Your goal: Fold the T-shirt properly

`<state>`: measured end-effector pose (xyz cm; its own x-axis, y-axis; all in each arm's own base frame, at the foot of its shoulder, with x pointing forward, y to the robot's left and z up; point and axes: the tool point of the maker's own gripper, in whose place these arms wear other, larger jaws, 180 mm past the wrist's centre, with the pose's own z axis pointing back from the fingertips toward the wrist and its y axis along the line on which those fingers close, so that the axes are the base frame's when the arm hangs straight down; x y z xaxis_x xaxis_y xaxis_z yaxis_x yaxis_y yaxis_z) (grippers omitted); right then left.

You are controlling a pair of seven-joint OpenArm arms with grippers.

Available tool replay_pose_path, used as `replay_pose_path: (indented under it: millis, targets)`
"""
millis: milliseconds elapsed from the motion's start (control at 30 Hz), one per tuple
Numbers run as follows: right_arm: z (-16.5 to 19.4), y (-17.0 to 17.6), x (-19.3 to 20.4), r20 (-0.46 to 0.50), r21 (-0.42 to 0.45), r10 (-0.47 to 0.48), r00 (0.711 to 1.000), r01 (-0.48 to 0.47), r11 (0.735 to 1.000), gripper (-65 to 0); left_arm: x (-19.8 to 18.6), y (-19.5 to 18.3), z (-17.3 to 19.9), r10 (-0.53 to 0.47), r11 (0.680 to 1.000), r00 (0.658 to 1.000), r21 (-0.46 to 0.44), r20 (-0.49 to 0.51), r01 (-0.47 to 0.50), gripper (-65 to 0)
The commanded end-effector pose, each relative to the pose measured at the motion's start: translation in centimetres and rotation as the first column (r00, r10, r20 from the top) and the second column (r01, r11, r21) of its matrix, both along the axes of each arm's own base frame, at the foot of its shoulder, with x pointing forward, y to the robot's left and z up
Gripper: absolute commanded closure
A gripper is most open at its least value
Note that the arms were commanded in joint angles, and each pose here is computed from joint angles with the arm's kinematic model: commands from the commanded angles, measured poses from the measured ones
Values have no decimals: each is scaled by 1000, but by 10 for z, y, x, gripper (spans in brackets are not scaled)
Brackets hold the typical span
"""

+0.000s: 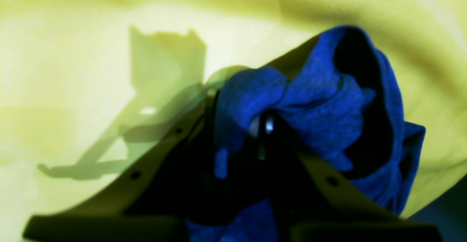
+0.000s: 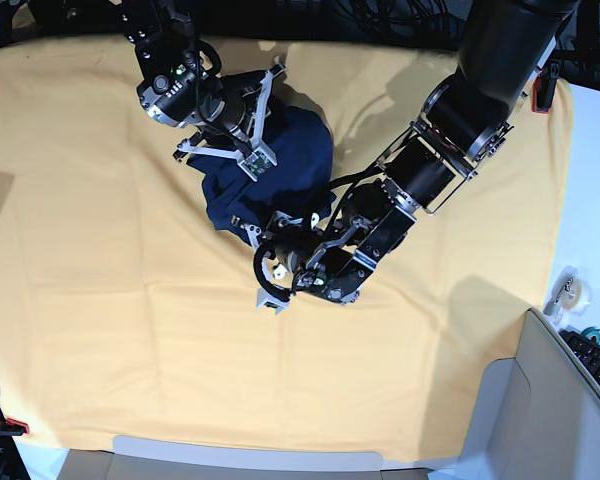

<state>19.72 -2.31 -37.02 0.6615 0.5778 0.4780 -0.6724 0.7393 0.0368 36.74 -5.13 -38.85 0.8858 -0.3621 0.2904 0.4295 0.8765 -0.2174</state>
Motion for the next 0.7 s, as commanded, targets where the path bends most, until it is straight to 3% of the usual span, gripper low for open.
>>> replay_pose_path:
  millis: [0,167,233,300,367,433,567,667]
  targets:
    - [2,3,-6,-17,17,30,999,-30,999,0,27,11,13,34,999,994,31,102,-37,-11]
    - [1,3,-6,-19,14,33,999,-33,999,0,26,9,14,32,999,994,29,101,-35,-15]
    - [1,4,-7,-20,15,36,999,-36,999,0,26,9,14,32,999,994,29,100,-35,-51]
    - [1,4,-7,-19,17,36,999,-36,999,-27,25,10,13,31,999,995,28,99,-34,-139]
    - [0,3,-7,-20,14,32,999,-32,999,-96,26,8,15,30,999,994,25,103,-32,-246]
    - [0,2,-8,-22,12,33,999,-32,999,-150,26,4,20,23,1000,993,9,120,-24,-308]
    - [-1,-3,-7,-19,-1,34,999,-34,999,-176,26,-5,30,9,1000,989,-23,149,-6,-306]
    - [0,-13,-1,-11,-9,-3,1000,3,1000,-176,35,0,38,57,997,987,-57,153,-49,-304]
